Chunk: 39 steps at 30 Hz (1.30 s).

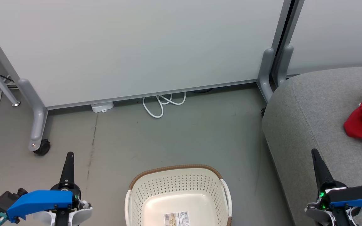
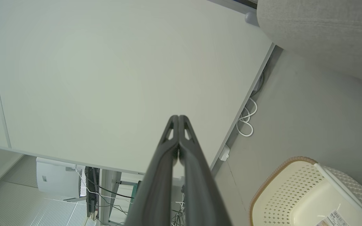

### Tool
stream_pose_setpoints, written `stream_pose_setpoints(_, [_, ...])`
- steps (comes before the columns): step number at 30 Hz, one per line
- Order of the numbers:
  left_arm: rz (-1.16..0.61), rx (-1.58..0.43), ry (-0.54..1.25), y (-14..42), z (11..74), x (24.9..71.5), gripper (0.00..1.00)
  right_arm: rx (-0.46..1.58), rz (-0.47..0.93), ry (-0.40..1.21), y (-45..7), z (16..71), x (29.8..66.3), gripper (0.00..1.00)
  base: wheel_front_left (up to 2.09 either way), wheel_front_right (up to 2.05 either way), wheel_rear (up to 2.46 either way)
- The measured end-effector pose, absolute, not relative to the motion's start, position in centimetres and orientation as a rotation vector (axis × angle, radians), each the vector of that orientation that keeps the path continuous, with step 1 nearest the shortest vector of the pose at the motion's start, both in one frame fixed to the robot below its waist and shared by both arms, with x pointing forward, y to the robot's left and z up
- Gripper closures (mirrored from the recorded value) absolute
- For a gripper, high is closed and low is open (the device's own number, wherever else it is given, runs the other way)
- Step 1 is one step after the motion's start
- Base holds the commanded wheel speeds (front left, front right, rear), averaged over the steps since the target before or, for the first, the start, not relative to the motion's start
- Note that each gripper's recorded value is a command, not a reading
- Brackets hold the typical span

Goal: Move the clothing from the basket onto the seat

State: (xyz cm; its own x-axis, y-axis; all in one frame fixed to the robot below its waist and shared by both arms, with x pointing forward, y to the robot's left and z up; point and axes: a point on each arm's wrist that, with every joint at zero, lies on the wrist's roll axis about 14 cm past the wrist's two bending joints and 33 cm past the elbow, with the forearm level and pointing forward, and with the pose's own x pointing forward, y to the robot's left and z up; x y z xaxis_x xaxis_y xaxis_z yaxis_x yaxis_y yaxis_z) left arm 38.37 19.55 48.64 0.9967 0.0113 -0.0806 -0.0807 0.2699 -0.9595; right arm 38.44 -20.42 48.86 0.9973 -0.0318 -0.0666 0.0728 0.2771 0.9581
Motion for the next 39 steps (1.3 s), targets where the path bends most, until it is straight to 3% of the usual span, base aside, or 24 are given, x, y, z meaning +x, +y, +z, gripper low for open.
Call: stream_pose_setpoints(39, [0.014,-1.575,0.012,20.0,50.3,38.7,1.0,1.572,-0.01,0.01,-20.0,50.3,38.7,1.0,0.0,0.0,0.0])
